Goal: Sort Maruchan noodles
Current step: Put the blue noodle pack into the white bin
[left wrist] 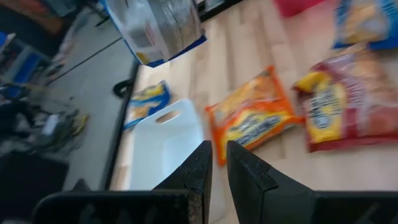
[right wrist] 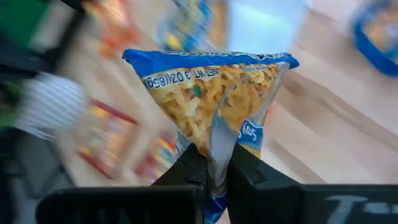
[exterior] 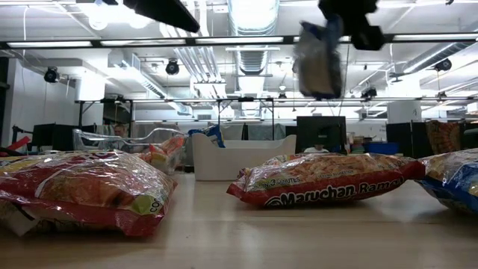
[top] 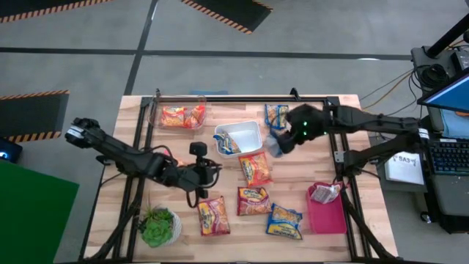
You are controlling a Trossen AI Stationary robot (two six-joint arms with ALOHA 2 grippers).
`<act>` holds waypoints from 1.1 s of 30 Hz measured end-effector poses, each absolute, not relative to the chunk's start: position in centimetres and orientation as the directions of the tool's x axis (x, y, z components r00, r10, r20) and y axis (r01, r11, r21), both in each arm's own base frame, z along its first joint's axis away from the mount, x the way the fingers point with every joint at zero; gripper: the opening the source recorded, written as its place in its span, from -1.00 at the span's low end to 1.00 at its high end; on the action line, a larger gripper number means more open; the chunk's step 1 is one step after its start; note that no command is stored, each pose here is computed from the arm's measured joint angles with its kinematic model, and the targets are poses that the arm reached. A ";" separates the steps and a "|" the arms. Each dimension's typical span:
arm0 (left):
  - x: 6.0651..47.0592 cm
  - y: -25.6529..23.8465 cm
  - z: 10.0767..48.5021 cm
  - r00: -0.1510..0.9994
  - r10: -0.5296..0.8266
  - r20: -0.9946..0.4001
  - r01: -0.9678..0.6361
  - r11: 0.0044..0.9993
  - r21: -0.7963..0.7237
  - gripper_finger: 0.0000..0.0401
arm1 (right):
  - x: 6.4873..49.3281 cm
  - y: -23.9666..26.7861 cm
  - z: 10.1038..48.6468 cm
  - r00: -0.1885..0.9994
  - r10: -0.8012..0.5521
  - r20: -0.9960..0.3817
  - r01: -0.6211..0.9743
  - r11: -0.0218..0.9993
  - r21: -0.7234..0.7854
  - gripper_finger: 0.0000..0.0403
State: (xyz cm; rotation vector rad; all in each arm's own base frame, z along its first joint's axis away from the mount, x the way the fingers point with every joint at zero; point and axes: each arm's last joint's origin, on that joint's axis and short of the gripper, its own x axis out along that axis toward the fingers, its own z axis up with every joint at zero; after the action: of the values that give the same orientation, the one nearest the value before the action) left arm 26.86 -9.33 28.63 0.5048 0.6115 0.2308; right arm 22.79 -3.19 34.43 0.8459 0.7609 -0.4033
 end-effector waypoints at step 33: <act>18.9 -4.8 28.6 0.914 0.355 -0.195 -0.249 0.872 0.422 -0.99 | 38.0 -14.5 21.3 0.729 0.058 -0.682 0.562 0.517 0.646 -0.91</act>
State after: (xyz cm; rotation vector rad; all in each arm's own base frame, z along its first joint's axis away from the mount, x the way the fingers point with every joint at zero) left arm 18.92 -4.78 28.63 0.4018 0.2721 0.3200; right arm 37.99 -14.54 21.28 0.9971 0.7127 -0.3350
